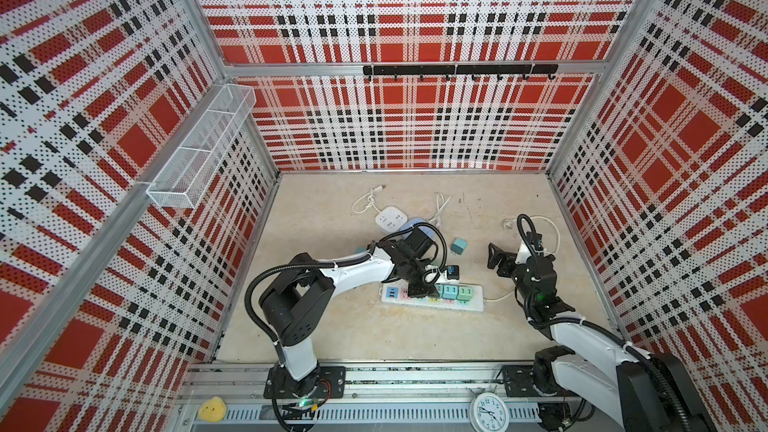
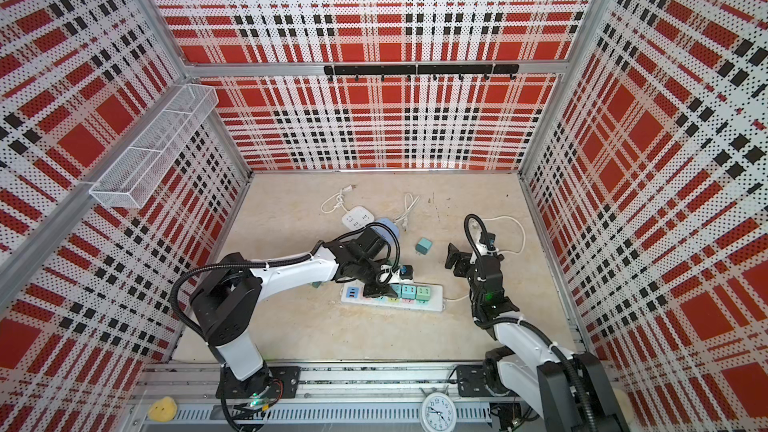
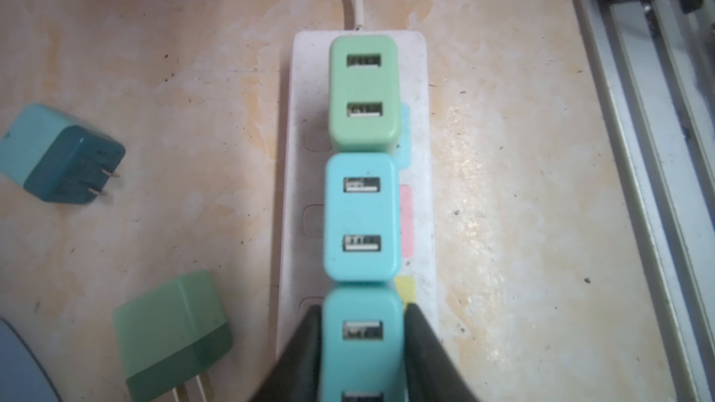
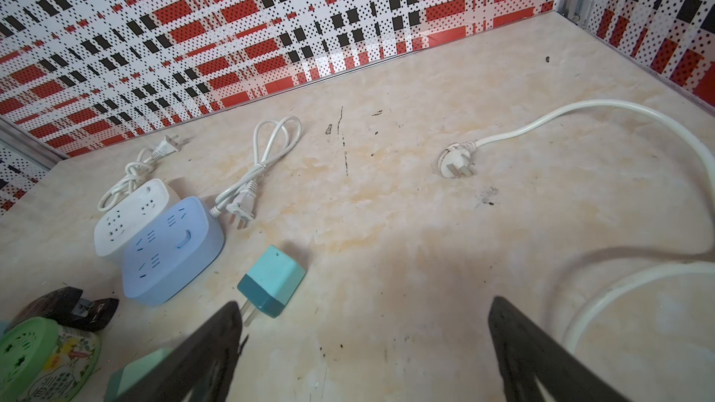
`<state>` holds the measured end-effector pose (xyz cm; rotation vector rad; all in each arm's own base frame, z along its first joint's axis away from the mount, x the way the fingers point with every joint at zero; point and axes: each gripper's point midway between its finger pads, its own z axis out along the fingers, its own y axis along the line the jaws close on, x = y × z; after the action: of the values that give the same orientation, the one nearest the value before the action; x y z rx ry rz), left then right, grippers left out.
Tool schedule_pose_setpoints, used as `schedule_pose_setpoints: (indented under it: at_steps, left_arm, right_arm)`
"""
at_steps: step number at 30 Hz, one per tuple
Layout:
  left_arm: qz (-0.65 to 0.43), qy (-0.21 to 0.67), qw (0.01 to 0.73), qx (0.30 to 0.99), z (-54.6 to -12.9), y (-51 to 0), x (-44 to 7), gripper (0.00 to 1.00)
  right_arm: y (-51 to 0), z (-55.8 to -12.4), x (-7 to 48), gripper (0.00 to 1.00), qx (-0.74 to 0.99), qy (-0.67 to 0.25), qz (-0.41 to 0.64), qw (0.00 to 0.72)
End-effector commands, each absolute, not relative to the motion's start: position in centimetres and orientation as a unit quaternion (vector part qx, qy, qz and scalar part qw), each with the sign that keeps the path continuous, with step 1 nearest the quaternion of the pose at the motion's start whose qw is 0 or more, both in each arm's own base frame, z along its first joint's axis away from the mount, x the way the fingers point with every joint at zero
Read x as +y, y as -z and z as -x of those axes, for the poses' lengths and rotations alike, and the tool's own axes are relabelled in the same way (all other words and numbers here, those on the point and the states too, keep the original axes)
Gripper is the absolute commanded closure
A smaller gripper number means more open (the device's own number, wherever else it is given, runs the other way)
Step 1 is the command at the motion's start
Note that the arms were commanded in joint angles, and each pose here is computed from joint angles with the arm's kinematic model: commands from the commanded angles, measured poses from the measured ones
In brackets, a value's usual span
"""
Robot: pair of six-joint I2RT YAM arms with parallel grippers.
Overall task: Insert the plug
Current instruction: 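Open the left gripper and withdraw it from the strip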
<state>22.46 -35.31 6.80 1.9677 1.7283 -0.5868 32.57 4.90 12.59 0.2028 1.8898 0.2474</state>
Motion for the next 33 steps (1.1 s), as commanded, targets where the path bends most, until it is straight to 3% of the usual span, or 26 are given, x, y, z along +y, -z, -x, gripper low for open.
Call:
schedule_pose_setpoints:
  at_steps: [1, 11, 16, 23, 28, 31, 33]
  left_arm:
    - [-0.716, 0.200, 0.256, 0.618, -22.9, -8.4, -35.5, 0.00]
    - [-0.599, 0.232, 0.471, 0.605, -22.5, -21.1, -34.0, 0.01]
    - [-0.368, 0.242, 0.617, 0.652, -25.3, -25.3, -26.9, 0.01]
    - [-0.166, 0.143, 0.637, 0.739, -29.0, -21.2, -15.2, 0.01]
    - [-0.016, 0.075, 0.648, 0.758, -30.3, -19.2, -8.3, 0.01]
    - [0.028, 0.058, 0.653, 0.755, -30.3, -19.5, -6.5, 0.01]
    - [0.003, 0.042, 0.654, 0.755, -30.1, -19.9, -6.6, 0.01]
  right_arm:
    - [-14.3, -33.1, 4.7, 0.00, 0.791, -0.110, -0.097, 0.594]
    - [-14.2, -33.1, 4.2, 0.00, 0.796, -0.100, -0.108, 0.587]
    - [-14.3, -33.0, 4.4, 0.00, 0.792, -0.105, -0.102, 0.593]
    - [-13.7, -34.5, 5.0, 0.00, 0.808, -0.101, -0.092, 0.573]
    - [-13.4, -34.9, 5.8, 0.00, 0.822, -0.110, -0.080, 0.553]
    - [-13.1, -34.7, 5.7, 0.04, 0.836, -0.107, -0.086, 0.532]
    - [-13.1, -34.6, 5.6, 0.06, 0.838, -0.105, -0.091, 0.527]
